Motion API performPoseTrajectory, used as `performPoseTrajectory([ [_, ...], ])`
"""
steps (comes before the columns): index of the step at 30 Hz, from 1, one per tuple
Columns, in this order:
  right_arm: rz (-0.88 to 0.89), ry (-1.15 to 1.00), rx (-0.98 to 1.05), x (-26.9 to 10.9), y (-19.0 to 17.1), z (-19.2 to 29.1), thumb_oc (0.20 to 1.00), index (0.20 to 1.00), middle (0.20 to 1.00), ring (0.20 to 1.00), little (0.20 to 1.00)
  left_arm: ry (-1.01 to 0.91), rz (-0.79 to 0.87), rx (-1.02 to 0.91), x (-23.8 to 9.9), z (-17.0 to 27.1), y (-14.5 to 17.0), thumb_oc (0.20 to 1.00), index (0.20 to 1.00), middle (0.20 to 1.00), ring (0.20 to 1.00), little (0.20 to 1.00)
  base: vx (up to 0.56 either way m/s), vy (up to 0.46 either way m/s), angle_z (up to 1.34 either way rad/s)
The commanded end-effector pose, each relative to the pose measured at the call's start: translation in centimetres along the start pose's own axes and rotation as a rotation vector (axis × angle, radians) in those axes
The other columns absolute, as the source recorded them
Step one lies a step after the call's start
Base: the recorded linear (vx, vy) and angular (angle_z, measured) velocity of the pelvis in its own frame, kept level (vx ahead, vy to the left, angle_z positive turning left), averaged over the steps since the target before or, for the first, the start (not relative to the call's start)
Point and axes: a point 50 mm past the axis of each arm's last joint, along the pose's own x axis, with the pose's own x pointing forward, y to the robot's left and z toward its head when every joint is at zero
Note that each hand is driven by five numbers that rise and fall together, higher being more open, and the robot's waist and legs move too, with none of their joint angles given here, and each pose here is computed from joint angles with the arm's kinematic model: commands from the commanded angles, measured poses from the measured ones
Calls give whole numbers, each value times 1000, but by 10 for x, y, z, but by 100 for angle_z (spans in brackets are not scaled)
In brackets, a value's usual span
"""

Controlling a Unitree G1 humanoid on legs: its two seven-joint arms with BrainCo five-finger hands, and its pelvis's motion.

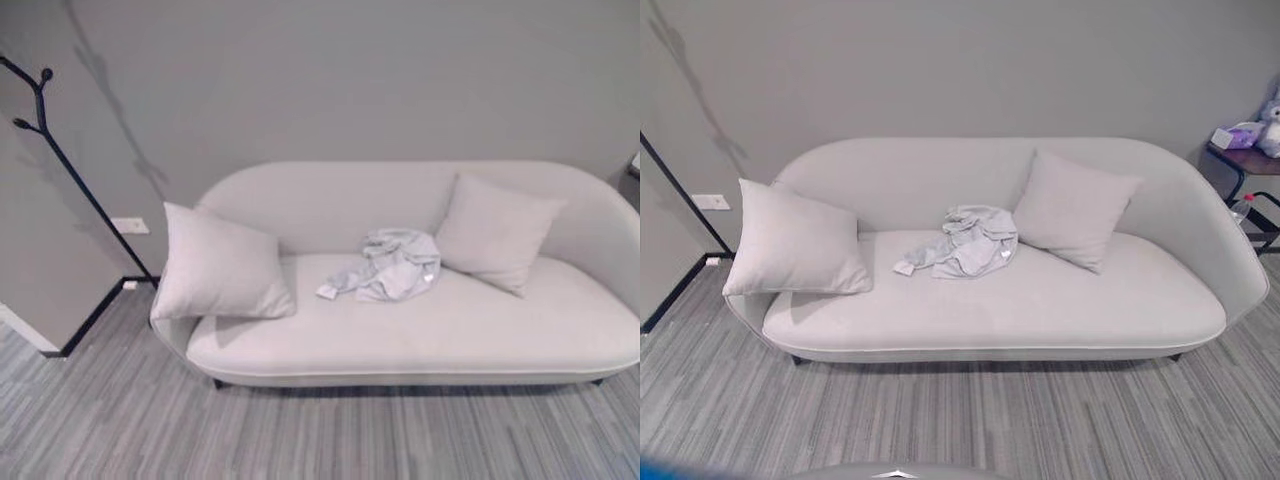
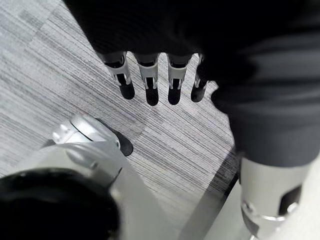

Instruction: Hang the clothes on the sofa on the clothes rack.

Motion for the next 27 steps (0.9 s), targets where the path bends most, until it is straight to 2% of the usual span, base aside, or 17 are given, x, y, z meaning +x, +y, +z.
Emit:
performPoseTrajectory([
  [1,-11,-43,-51,0,0,13,1000,1000,1000,1000,1000,-24,-59,-67,2,5,-24,1000,1000,1000,1000,1000,44,8,-26],
  [6,14,-58,-95,0,6,17,1000,1000,1000,1000,1000,-21,-24,-123,2,2,-16,1000,1000,1000,1000,1000,172,40,9],
  [15,80,-66,-225,1,26,15,1000,1000,1000,1000,1000,-9,-11,-68,1,-4,-13,1000,1000,1000,1000,1000,269,194,-34],
  [22,132,-66,-319,1,39,7,1000,1000,1000,1000,1000,-67,-53,203,3,19,-22,1000,1000,1000,1000,1000,241,361,-39],
  [27,175,-172,-446,-1,61,23,1000,1000,1000,1000,1000,-78,-28,227,3,23,-17,1000,1000,1000,1000,1000,100,226,-14],
])
